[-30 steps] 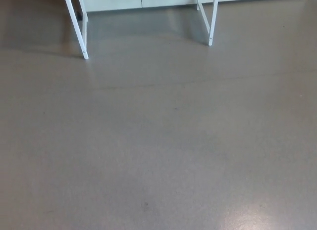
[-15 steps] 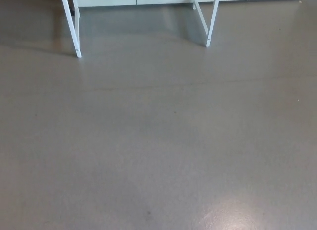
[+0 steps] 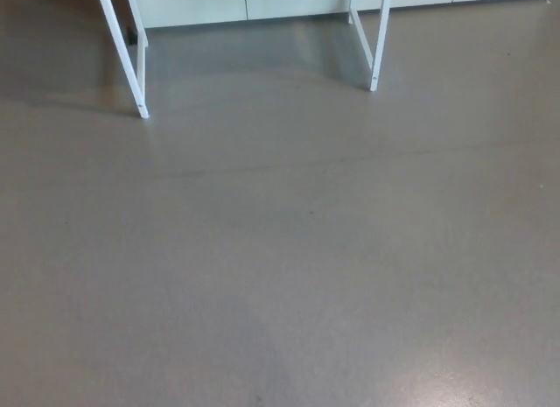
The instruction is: The robot walks towards a desk on which a file tray is kept in the middle and a toilet paper roll is kept on its right. The robot uses its right hand to hook on finger in the gap of the roll and grabs it, lifts it and places it on the tray.
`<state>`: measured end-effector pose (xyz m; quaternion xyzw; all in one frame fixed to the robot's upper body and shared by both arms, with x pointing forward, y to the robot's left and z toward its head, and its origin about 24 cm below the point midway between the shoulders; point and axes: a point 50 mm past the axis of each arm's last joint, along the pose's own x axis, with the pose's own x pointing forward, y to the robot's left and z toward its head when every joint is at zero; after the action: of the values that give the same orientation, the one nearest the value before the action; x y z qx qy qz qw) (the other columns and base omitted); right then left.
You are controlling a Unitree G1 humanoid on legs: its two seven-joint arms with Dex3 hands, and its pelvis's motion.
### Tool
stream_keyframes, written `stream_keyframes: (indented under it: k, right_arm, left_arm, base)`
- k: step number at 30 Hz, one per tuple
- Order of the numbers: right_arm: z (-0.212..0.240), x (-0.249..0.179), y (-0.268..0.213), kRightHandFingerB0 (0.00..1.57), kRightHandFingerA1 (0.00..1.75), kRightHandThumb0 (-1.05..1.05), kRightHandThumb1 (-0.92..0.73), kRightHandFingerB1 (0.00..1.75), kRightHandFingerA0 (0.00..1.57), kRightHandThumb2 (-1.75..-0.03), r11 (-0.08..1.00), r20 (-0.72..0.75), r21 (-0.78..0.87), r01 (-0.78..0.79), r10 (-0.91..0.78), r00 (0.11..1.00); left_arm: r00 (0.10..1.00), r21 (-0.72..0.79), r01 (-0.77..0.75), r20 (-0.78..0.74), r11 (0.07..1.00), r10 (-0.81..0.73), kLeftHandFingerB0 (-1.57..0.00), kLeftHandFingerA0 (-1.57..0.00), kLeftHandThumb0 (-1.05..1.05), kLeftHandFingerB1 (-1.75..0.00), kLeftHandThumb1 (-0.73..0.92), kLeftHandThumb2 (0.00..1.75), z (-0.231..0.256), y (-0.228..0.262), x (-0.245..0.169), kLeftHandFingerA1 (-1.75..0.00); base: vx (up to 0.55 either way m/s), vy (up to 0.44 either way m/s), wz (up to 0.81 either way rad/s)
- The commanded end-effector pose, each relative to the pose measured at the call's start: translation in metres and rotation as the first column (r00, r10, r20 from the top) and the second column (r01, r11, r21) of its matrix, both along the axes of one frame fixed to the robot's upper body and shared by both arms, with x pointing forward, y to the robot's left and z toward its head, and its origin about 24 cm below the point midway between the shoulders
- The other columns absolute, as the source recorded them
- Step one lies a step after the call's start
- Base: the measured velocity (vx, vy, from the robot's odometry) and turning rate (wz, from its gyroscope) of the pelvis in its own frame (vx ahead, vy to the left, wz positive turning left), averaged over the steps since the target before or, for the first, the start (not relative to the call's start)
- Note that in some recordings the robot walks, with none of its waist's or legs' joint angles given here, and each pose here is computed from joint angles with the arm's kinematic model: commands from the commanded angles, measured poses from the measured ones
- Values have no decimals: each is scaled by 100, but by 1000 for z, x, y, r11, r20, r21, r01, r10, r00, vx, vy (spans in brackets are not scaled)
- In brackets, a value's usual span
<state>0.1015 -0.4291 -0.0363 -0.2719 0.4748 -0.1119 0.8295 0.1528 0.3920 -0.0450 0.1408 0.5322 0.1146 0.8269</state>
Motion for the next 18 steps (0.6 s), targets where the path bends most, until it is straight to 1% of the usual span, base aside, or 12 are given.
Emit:
stream_keyframes:
  k: [1, 2, 3, 5, 6, 7, 11, 12, 14, 15, 16, 18]
  right_arm:
    - [3, -1, -2, 0, 55, -77, -67, 18, 18, -105, 1000, 5, 7, -10, 10, 1000]
    - [3, -1, -2, 0, 55, -77, -67, 18, 18, -105, 999, -26, -7, -34, 34, 999]
    - [3, -2, -2, 3, 55, -77, -65, 19, 19, -103, 1000, -15, -4, -28, 28, 1000]
    - [2, -2, -1, 3, 52, -76, -65, 21, 13, -102, 1000, 8, 3, -14, 14, 1000]
    - [1, -2, -2, 5, 54, -79, -67, 16, 18, -103, 1000, -6, -5, -13, 13, 1000]
    - [1, -3, -2, 7, 52, -81, -66, 18, 17, -101, 1000, 12, 1, 11, -11, 1000]
    - [-1, -4, -1, 5, 53, -83, -69, 16, 20, -105, 1000, -27, -17, -8, 8, 1000]
    - [-1, -5, -1, 6, 52, -82, -67, 17, 18, -102, 1000, -20, -5, -1, 0, 1000]
    - [-2, -6, -1, 7, 52, -80, -66, 18, 16, -102, 1000, 2, 9, 13, -13, 1000]
    - [-2, -5, 0, 3, 52, -77, -65, 21, 13, -102, 1000, 3, 7, 11, -11, 1000]
    - [-3, -5, 1, 5, 51, -79, -65, 21, 13, -101, 1000, 2, 9, 15, -15, 1000]
    - [-4, -7, 2, 5, 51, -79, -65, 20, 13, -102, 1000, -1, 0, 4, -4, 1000]
  left_arm:
    - [1000, 14, -7, -2, 1000, 7, -13, -7, -105, -67, 74, 123, 5, 5, -2, -72]
    - [1000, 19, -10, -6, 1000, 10, -13, -7, -105, -67, 74, 123, 4, 6, -3, -72]
    - [1000, 19, -13, -2, 1000, 13, -16, -4, -105, -66, 74, 123, 3, 6, -3, -71]
    - [1000, 20, -2, 5, 1000, 2, -16, -4, -105, -67, 75, 124, 2, 6, -4, -71]
    - [1000, 18, -7, 4, 1000, 7, -17, -4, -105, -67, 75, 123, 2, 6, -3, -71]
    - [1000, 17, -19, -11, 1000, 20, -17, 0, -105, -63, 74, 122, 4, 6, -3, -68]
    - [1000, 20, -7, -4, 1000, 7, -19, 0, -104, -64, 74, 122, 8, 7, 0, -68]
    - [1000, 26, -7, -7, 1000, 7, -16, -4, -105, -66, 75, 122, 7, 7, 0, -70]
    - [1000, 31, -3, -10, 1000, 3, -15, -5, -105, -66, 76, 123, 6, 7, 1, -70]
    - [1000, 29, 0, -7, 1000, 0, -17, -1, -104, -64, 75, 123, 6, 8, 1, -69]
    - [1000, 39, -3, -9, 999, 4, -13, -9, -105, -67, 75, 123, 6, 8, 1, -72]
    - [1000, 29, -15, -9, 999, 16, -14, -7, -105, -66, 75, 122, 6, 9, 2, -72]
  base:
    - [81, -64, 1]
    - [0, 0, 0]
    - [0, 0, 0]
    - [38, 17, -3]
    - [80, 60, -5]
    - [105, 69, 0]
    - [168, 77, -3]
    - [137, -34, -6]
    - [140, 51, 11]
    - [159, 72, 4]
    - [179, 46, 12]
    - [202, -32, 10]
